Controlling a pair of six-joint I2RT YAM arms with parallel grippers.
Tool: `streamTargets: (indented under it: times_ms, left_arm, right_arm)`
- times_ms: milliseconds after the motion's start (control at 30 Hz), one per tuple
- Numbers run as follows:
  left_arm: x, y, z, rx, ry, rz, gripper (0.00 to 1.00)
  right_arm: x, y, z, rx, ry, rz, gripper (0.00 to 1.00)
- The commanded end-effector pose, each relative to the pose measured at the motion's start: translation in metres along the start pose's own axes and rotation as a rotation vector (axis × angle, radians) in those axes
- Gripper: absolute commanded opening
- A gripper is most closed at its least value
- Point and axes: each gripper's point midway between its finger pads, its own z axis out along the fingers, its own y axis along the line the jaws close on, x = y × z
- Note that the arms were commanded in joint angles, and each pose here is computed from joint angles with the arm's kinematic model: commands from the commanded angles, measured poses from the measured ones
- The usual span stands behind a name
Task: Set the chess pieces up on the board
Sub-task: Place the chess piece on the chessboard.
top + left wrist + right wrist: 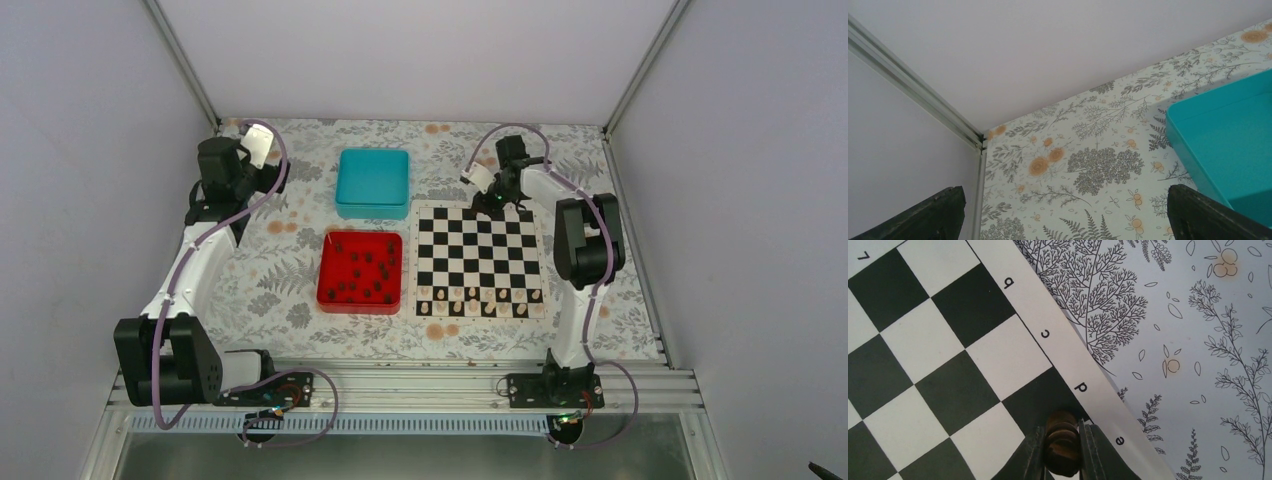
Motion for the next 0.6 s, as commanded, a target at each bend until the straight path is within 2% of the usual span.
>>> streamTargets:
  times_ms: [0,267,567]
  left_arm:
    - [-0.002,0.003,0.002,-0.012,-0.018,0.007,1.00]
    - [-0.004,0.002,0.000,-0.010,-0.023,0.006,1.00]
    - [-0.005,0.002,-0.001,-0.006,-0.025,0.004,1.00]
  right_arm:
    - [0.014,-0.004,0.012,0.038,0.058,-0.003,0.04]
    - [-0.018,-0.001,-0.031,0.067,-0.063,-0.037,0.04]
    - [-0.014,-0.008,-0.042,0.083,-0.058,-0.028,0.04]
